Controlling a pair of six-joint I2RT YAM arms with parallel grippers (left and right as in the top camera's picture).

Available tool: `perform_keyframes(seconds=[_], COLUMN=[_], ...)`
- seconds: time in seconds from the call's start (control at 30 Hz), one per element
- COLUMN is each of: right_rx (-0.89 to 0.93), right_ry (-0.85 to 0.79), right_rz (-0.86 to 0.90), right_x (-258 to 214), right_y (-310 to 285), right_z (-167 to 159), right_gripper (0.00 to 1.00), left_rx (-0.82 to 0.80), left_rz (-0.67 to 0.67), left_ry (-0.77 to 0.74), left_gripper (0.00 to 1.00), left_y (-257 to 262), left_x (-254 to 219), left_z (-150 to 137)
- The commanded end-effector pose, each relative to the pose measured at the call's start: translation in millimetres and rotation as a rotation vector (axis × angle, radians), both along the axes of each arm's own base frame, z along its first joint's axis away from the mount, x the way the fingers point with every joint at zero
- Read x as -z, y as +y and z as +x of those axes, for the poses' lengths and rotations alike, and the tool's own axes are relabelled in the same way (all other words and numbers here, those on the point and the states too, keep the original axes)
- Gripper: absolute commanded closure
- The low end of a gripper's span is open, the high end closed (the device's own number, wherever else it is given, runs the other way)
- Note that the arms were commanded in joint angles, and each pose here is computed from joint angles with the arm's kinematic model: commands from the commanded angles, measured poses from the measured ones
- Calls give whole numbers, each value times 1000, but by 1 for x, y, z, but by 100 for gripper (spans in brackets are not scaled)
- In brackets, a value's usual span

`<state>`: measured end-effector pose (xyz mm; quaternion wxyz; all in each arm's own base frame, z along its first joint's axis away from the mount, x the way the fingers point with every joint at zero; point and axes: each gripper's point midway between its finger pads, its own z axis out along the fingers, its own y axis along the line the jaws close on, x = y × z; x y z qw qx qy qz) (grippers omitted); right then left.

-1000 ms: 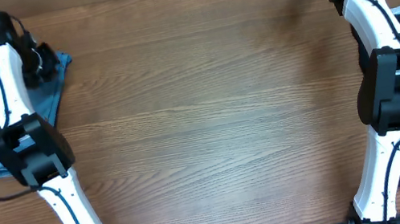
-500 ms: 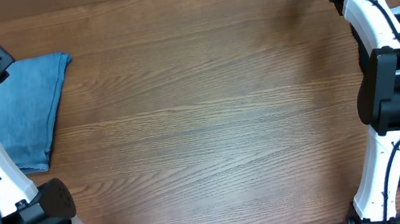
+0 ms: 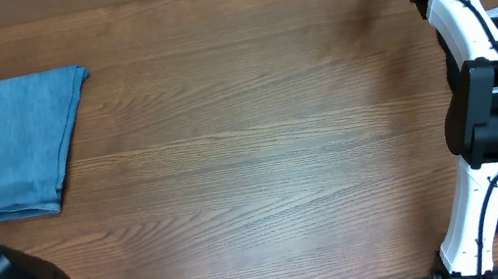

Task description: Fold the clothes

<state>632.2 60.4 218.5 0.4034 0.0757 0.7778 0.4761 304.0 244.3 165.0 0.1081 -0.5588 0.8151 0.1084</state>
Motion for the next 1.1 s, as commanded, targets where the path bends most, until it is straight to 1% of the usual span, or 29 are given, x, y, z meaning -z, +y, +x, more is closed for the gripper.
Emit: perform_keyframes(seconds=[0.0, 0.1, 0.27, 0.43, 0.53, 0.67, 0.73, 0.9, 0.97, 1.07], right_rx=[-2, -2, -2, -2, -2, -2, -2, -2, -2, -2], right_ry=[-24, -24, -24, -24, -24, -24, -24, -24, -24, -24], right_rz=[-3, -3, -3, -3, -3, -3, -3, -3, -3, -3], right_x=[-11, -11, -11, -11, -11, -11, -11, -11, -11, -11], right_y=[1, 1, 1, 1, 1, 1, 1, 1, 1, 1], right_z=[0, 0, 0, 0, 0, 0, 0, 0, 0, 0], right_gripper=[0, 0, 0, 0, 0, 0, 0, 0, 0, 0], left_rx=[55, 75, 85, 85, 85, 86, 108, 120, 118, 98], left_rz=[22, 24, 35, 26, 33, 14, 21, 81, 96, 117], left_ry=[-33, -72, -85, -76, -86, -59, -72, -165, -180, -148], left_gripper=[96, 96, 96, 96, 96, 96, 96, 96, 95, 95], left_y=[4, 4, -1, -8, -7, -8, -5, 14, 18, 25], left_x=[29, 63, 110, 136, 147, 165, 155, 68, 58, 62], left_z=[11, 18, 12, 1, 2, 1, 8, 42, 46, 40])
